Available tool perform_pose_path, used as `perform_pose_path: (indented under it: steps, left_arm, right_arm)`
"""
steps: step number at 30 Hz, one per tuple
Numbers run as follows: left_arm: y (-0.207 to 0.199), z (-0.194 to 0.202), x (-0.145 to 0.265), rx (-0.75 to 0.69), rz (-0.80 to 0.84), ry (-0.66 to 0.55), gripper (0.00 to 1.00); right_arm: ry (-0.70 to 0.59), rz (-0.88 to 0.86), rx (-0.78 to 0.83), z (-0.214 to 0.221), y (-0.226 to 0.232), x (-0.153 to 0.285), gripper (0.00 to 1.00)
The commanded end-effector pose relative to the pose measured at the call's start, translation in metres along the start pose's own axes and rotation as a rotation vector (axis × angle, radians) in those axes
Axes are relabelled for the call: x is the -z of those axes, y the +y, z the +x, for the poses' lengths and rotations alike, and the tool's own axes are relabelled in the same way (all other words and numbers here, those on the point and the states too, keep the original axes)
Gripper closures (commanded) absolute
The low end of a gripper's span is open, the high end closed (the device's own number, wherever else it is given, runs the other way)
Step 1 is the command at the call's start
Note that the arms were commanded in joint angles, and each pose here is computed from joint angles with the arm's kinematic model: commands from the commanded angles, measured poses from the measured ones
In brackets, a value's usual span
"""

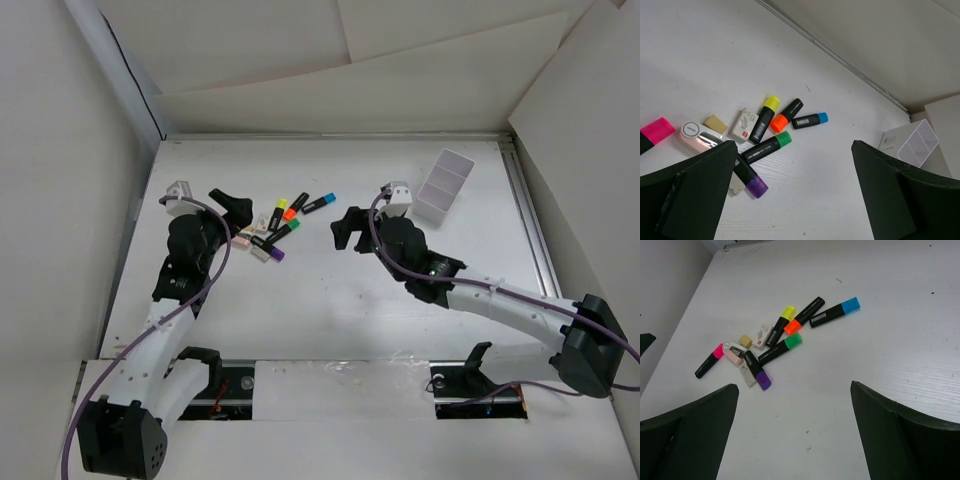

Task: Sort the stationery into containers
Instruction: Pick up the pen from the center of the board.

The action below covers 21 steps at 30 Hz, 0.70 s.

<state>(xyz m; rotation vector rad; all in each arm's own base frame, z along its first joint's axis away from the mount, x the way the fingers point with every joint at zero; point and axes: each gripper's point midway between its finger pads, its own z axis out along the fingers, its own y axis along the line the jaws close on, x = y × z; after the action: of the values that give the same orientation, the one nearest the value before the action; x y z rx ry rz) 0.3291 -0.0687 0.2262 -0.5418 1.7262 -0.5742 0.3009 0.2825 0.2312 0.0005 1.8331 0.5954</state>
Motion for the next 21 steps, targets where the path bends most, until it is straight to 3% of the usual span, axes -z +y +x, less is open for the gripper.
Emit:
perform_pose_path:
  steps: [1,15,18,20,21]
  left_arm:
    - [-0.016,-0.024,0.006,-0.015,0.039,-0.062,0.01]
    - [-0.024,-0.026,0.025,0.01,0.137,-0.142,0.01]
    - [-0.015,-0.023,0.023,-0.007,0.074,-0.153,0.01]
    - [0.006,-0.017,0.022,-0.006,-0.041,-0.125,0.12]
    - [0.025,-0.014,0.019,-0.001,-0.154,-0.108,0.23]
  right_arm:
    - [-0.062,-0.059,-0.003,-0.02,0.017,0.003,0.0]
    - [-0.032,-0.076,-0.002,-0.015,0.023,0.0,0.0]
    - [-0.009,-0.089,0.006,-0.01,0.027,-0.003,0.0]
    - [0.007,-0.116,0.007,-0.007,0.033,-0.004,0.0]
    - [0.026,-0.134,0.02,-0.003,0.035,-0.003,0.0]
